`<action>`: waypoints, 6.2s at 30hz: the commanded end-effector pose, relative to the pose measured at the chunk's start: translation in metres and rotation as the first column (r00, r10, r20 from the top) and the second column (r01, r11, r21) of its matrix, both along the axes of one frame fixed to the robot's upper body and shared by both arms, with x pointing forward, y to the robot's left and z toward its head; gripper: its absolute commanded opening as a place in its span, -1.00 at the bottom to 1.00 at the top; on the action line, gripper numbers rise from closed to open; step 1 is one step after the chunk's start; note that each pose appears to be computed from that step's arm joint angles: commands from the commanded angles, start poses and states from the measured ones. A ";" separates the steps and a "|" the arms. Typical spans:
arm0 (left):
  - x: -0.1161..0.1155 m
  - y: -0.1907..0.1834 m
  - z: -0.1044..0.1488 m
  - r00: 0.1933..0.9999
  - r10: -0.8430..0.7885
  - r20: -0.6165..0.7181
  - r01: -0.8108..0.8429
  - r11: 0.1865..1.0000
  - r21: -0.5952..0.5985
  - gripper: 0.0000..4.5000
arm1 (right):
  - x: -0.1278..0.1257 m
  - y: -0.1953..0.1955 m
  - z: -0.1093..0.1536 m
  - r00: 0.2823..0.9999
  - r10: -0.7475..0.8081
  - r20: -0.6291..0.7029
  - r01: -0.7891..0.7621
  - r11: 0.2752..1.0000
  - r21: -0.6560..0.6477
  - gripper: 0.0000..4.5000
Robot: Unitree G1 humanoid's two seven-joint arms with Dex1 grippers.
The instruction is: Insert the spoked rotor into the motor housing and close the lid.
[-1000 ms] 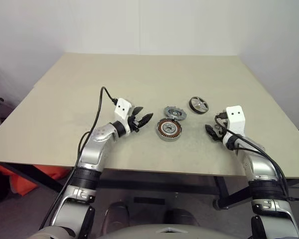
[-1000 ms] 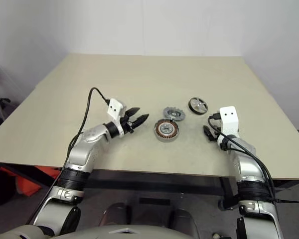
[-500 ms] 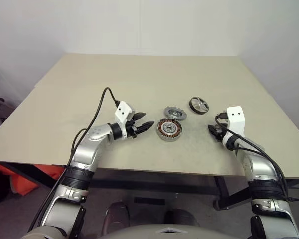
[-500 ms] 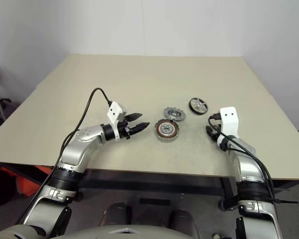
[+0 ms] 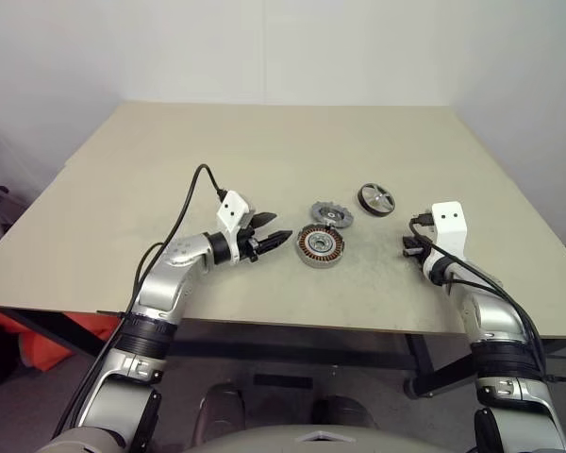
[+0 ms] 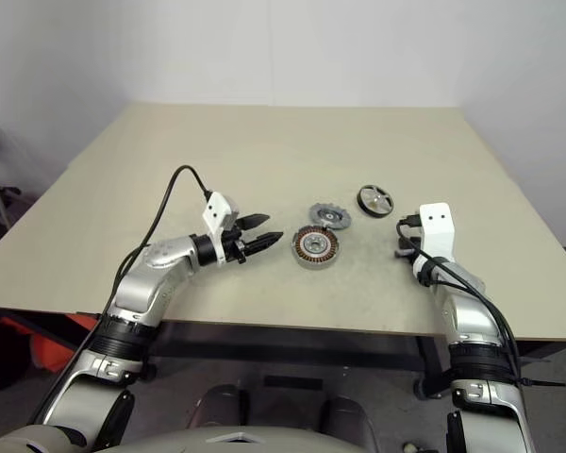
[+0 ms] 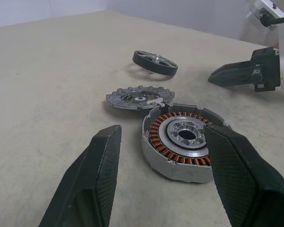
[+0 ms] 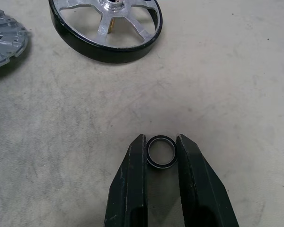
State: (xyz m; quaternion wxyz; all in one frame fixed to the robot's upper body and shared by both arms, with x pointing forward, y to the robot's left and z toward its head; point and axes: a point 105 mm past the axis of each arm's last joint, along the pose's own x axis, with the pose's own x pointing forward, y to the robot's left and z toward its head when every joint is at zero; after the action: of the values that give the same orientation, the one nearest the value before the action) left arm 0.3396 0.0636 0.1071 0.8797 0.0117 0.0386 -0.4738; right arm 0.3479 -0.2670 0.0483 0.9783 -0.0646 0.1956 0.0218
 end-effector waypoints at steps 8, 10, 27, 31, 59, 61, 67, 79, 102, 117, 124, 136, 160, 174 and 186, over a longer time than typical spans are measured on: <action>0.002 -0.005 0.020 0.998 -0.023 0.050 0.024 0.999 -0.033 0.30 | 0.001 0.065 0.060 0.928 0.305 0.212 -0.320 0.947 0.038 -0.75; 0.001 -0.006 0.020 0.999 -0.027 0.046 0.029 0.999 -0.038 0.30 | -0.001 0.078 0.072 0.901 0.362 0.241 -0.382 0.923 0.043 -0.75; -0.001 0.001 0.020 0.998 -0.012 0.055 0.013 1.000 -0.026 0.30 | -0.003 0.169 0.042 0.778 0.614 0.130 -0.627 0.772 0.105 -0.75; -0.001 0.007 0.018 0.998 0.006 0.055 -0.005 1.000 -0.017 0.30 | -0.007 0.172 0.032 0.777 0.622 0.097 -0.630 0.769 0.112 -0.75; -0.003 0.007 0.013 0.999 0.015 0.048 -0.015 1.000 0.004 0.30 | -0.006 0.158 0.029 0.798 0.597 0.077 -0.602 0.794 0.084 -0.75; -0.002 0.008 0.013 0.999 0.018 0.049 -0.018 1.000 0.004 0.30 | -0.009 0.162 0.030 0.788 0.610 0.077 -0.615 0.783 0.091 -0.75; -0.002 0.009 0.012 0.999 0.022 0.050 -0.022 1.000 0.004 0.30 | -0.012 0.162 0.029 0.782 0.620 0.066 -0.624 0.774 0.111 -0.41; -0.002 0.008 0.011 0.999 0.022 0.049 -0.023 1.000 0.010 0.30 | -0.001 0.158 0.047 0.802 0.580 0.142 -0.592 0.804 0.057 0.16; -0.001 0.010 0.010 0.998 0.038 0.054 -0.039 0.999 0.018 0.30 | -0.006 0.161 0.027 0.795 0.603 0.067 -0.607 0.793 0.055 -0.97; 0.000 0.010 0.009 0.998 0.037 0.054 -0.039 0.999 0.023 0.30 | 0.002 0.143 0.029 0.843 0.533 0.073 -0.536 0.844 0.032 -0.97; 0.001 0.011 0.008 0.998 0.042 0.054 -0.044 0.999 0.023 0.30 | 0.027 0.129 0.066 0.878 0.419 0.233 -0.431 0.902 0.003 -0.97; 0.002 0.011 0.007 0.997 0.055 0.062 -0.056 0.998 0.023 0.30 | 0.060 0.066 0.059 0.970 0.022 0.240 -0.008 0.998 -0.059 -0.97; 0.004 0.015 0.006 0.995 0.071 0.067 -0.074 0.996 0.042 0.30 | 0.068 0.090 0.053 0.937 0.267 0.223 -0.168 0.908 -0.383 -0.29; 0.005 0.017 0.005 0.994 0.081 0.071 -0.085 0.995 0.043 0.30 | 0.073 0.091 0.047 0.940 0.267 0.211 -0.172 0.908 -0.381 -0.29; 0.007 0.021 0.006 0.994 0.087 0.072 -0.091 0.995 0.045 0.30 | 0.072 0.076 0.053 0.972 0.097 0.215 -0.082 0.993 -0.080 0.11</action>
State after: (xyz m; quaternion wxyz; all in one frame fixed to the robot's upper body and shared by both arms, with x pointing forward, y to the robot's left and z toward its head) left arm 0.3428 0.0807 0.0989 0.8980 0.0404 0.0472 -0.4355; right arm 0.4140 -0.1870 0.0740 0.9805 -0.1402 0.1205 0.0666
